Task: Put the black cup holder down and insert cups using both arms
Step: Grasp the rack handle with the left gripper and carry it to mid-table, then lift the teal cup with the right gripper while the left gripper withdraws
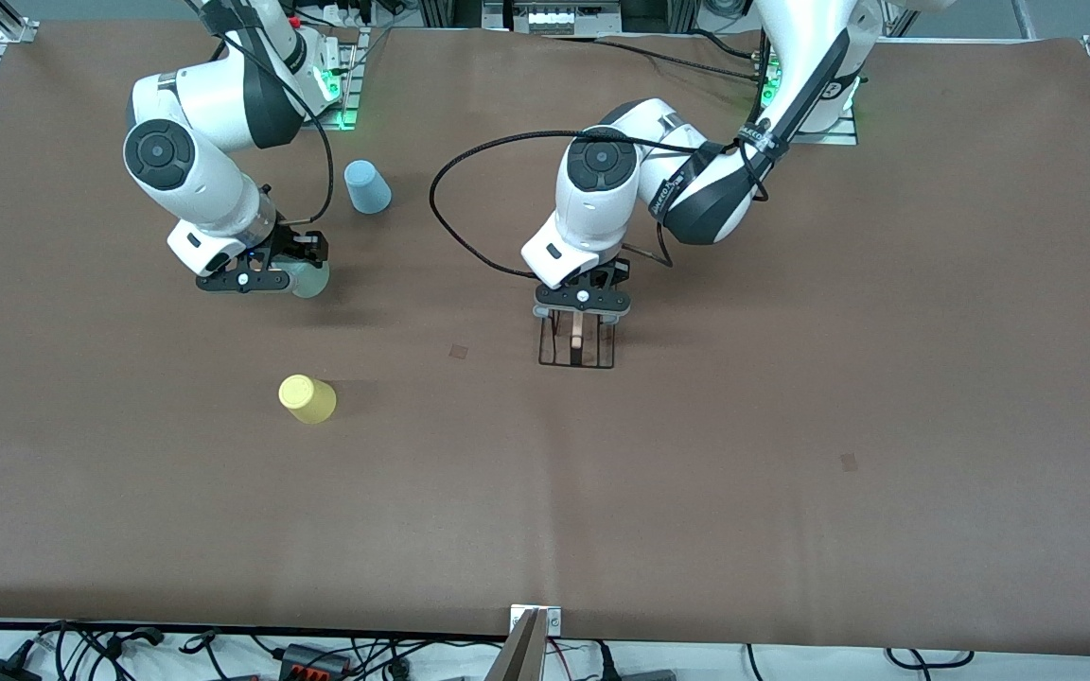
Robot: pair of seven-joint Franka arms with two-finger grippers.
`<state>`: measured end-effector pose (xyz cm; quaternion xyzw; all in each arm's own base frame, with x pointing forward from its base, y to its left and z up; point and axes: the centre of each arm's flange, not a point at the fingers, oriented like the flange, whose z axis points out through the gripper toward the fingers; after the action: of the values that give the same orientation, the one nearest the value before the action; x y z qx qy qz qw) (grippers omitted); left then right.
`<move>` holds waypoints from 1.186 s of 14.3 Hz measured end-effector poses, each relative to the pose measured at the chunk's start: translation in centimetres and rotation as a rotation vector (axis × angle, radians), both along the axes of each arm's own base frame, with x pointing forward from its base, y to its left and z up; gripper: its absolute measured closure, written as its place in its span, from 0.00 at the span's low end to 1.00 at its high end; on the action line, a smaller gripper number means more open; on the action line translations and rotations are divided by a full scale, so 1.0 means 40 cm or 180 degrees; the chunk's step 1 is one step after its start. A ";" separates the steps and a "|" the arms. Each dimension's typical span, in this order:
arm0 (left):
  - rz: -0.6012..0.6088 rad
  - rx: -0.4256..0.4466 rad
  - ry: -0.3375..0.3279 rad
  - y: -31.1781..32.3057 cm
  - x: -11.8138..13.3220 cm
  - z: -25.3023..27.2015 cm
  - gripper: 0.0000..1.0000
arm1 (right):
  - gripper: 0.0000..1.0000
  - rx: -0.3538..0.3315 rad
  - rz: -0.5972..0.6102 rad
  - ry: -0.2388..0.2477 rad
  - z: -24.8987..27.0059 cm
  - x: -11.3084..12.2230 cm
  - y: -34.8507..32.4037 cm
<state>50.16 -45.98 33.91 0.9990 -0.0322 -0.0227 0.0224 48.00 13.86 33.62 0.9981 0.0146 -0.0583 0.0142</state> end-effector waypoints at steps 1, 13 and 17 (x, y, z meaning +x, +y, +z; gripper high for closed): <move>-0.0012 0.0015 -0.0023 0.001 0.002 0.001 0.63 | 0.32 0.0000 0.0000 0.0000 0.000 0.000 0.000; -0.0380 0.0394 -0.0139 0.484 0.205 0.349 0.00 | 0.32 -0.0018 -0.0981 -0.0335 0.118 -0.120 0.341; -0.0596 0.0441 -0.0118 0.728 0.251 0.433 0.00 | 0.32 0.0150 -0.1448 -0.0439 0.195 -0.212 0.598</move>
<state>60.21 -16.87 51.22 0.9910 -0.1240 -0.0084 -0.0495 39.53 37.78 41.40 0.9774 -0.2103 0.0087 -0.0215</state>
